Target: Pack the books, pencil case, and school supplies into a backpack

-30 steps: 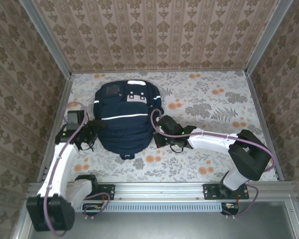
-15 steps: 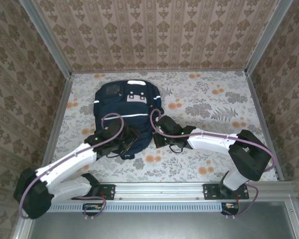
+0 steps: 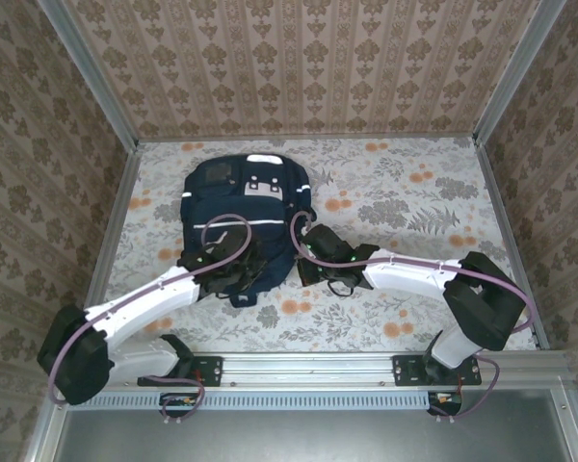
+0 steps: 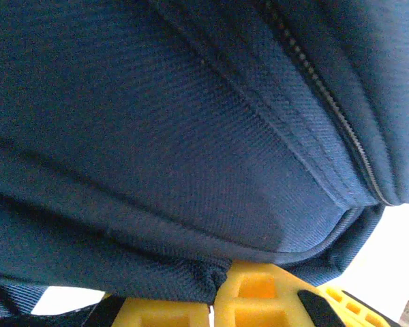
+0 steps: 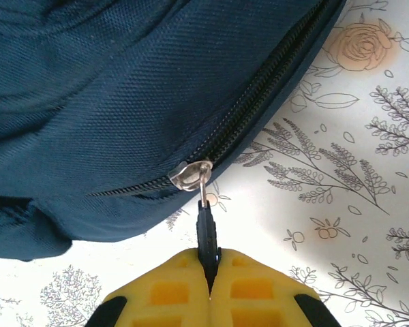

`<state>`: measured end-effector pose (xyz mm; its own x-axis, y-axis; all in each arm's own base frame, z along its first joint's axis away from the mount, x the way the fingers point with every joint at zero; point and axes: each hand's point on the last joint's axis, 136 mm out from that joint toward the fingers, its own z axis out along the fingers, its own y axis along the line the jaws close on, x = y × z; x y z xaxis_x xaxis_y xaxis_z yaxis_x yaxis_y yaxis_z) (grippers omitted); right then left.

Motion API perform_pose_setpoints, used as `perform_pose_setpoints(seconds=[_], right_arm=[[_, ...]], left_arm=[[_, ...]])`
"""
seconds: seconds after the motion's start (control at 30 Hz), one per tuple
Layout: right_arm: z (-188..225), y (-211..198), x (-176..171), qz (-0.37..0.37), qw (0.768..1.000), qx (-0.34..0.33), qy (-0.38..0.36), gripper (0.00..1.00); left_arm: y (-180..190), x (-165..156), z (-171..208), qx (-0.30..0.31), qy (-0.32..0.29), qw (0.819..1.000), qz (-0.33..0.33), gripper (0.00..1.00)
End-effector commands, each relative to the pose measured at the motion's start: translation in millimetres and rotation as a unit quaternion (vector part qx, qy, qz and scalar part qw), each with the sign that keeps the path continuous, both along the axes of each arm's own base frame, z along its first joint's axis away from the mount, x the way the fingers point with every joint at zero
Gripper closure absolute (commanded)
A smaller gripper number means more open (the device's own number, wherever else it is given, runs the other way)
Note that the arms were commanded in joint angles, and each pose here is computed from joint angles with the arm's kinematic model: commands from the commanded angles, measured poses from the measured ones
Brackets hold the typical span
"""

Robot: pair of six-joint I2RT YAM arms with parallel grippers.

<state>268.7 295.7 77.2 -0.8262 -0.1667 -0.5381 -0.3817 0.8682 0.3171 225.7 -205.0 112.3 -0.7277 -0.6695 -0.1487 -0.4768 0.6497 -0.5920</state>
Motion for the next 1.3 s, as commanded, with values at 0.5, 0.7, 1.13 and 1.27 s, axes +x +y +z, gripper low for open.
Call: perform_pose_setpoints(seconds=[0.5,0.7,1.13,1.27], right_arm=[[-35.6,-89.8,125.2,-0.128,0.987,-0.098,-0.006,1.0],[-27.9,-97.2,141.2,-0.14,0.985,-0.1,-0.013,1.0],[58.1,-122.3,139.0,-0.18,0.977,-0.078,-0.087,0.46],[89.4,-143.1,126.2,-0.201,0.968,-0.081,-0.124,0.39]], left_arm=[[66.5,-34.4,40.9,0.008,-0.068,0.997,0.023,1.0],[37.1,-24.7,43.9,-0.016,-0.061,0.998,-0.015,1.0],[-66.6,29.7,64.0,-0.07,-0.103,0.991,-0.051,1.0],[-96.1,47.7,67.4,-0.066,-0.112,0.989,-0.07,1.0]])
